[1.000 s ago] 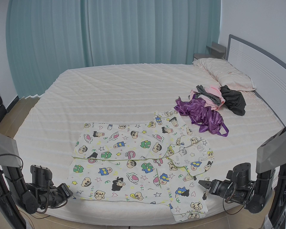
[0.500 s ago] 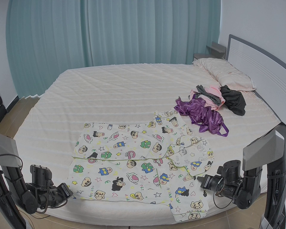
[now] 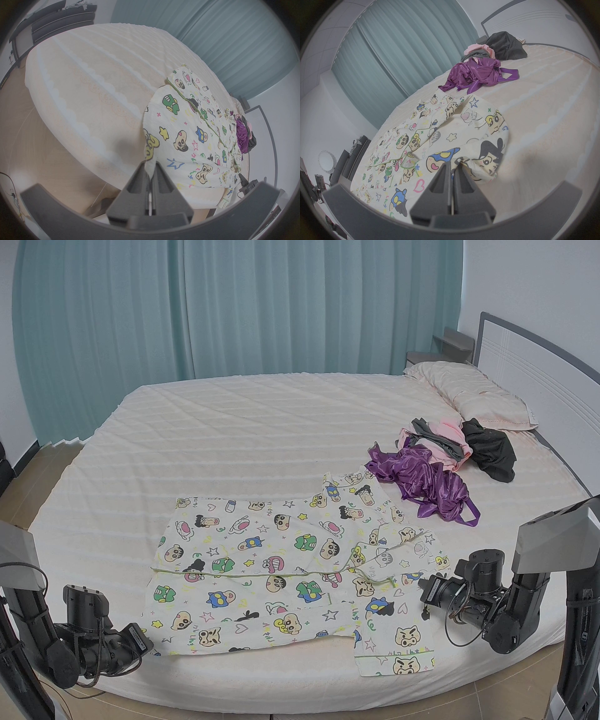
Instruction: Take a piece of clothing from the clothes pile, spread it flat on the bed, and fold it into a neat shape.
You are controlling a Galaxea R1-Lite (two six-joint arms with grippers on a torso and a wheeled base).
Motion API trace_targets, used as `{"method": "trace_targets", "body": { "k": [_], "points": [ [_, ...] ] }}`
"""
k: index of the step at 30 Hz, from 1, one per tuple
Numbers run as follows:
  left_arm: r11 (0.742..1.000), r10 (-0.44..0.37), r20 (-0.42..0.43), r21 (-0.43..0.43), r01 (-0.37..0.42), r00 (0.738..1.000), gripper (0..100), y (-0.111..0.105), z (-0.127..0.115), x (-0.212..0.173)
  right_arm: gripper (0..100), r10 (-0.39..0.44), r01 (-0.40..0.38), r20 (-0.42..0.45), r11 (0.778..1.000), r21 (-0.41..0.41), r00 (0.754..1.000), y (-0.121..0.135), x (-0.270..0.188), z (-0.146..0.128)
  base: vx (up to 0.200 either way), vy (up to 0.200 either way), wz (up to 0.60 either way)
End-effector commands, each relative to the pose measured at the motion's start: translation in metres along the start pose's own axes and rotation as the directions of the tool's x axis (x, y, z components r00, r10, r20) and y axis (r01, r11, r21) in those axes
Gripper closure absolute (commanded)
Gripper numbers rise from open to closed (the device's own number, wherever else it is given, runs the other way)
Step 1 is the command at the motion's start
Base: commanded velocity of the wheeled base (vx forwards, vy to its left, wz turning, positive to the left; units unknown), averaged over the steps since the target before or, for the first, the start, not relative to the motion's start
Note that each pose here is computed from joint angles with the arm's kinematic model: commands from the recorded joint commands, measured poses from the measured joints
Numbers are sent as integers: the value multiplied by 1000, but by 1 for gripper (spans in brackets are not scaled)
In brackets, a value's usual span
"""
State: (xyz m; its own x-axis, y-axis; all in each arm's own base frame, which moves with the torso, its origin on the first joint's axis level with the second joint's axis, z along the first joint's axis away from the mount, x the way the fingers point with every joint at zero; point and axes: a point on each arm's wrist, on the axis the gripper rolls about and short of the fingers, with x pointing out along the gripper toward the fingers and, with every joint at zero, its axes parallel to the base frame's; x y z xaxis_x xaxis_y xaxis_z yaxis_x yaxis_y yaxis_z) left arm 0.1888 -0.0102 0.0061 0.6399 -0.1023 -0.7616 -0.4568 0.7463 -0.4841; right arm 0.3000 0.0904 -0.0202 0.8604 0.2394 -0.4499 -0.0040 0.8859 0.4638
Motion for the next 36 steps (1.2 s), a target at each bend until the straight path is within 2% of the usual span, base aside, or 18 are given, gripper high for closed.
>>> {"method": "trace_targets", "body": {
  "k": [1,2,5,14,17,20,25,26,27,28,29,31,36],
  "points": [
    [1000,15,-16,-3,-15,1000,100,2,-2,2,100,-2,2,5,1000,2,1000,-1,12,1,0,0,0],
    [1000,16,-17,-3,-16,1000,100,3,-2,3,0,-2,2,3,1000,2,1000,-1,12,1,0,0,0],
    [1000,17,-20,-3,-17,1000,100,3,-2,3,0,16,-16,5,1000,8,1000,-1,9,3,0,0,0],
    [1000,17,-20,-3,-17,1000,100,3,-2,3,0,-8,8,2,999,34,1000,-10,-32,16,0,0,0],
    [1000,18,-22,-2,-18,1000,100,3,-3,3,0,1,1,-55,999,39,998,-11,-64,10,0,0,0],
    [1000,18,-24,-1,-18,1000,100,3,-3,3,0,12,-8,-82,999,41,997,-12,-76,7,0,0,0],
    [1000,18,-24,-2,-18,1000,100,3,-3,3,0,39,-32,-250,999,30,968,-13,-92,-20,0,0,0],
    [1000,18,-24,-2,-18,1000,100,3,-3,3,0,39,-32,-250,999,30,968,-13,-92,-20,0,0,0],
    [1000,18,-24,-2,-18,1000,100,3,-3,3,0,36,-30,-298,999,22,954,-13,-92,-29,0,0,0],
    [1000,18,-24,-2,-18,1000,100,3,-3,3,0,35,-30,-301,999,22,953,-13,-91,-30,0,0,0],
    [1000,19,-25,-3,-19,999,100,3,-4,2,0,30,-29,-350,1000,9,936,-11,-91,-41,0,0,0],
    [1000,19,-25,-3,-19,999,100,3,-4,2,0,25,-29,-383,1000,-3,923,-11,-90,-48,0,0,0],
    [1000,20,-27,0,-20,999,100,3,-4,3,0,26,-35,-408,999,-13,913,-11,-88,-58,0,0,0]
  ]
}}
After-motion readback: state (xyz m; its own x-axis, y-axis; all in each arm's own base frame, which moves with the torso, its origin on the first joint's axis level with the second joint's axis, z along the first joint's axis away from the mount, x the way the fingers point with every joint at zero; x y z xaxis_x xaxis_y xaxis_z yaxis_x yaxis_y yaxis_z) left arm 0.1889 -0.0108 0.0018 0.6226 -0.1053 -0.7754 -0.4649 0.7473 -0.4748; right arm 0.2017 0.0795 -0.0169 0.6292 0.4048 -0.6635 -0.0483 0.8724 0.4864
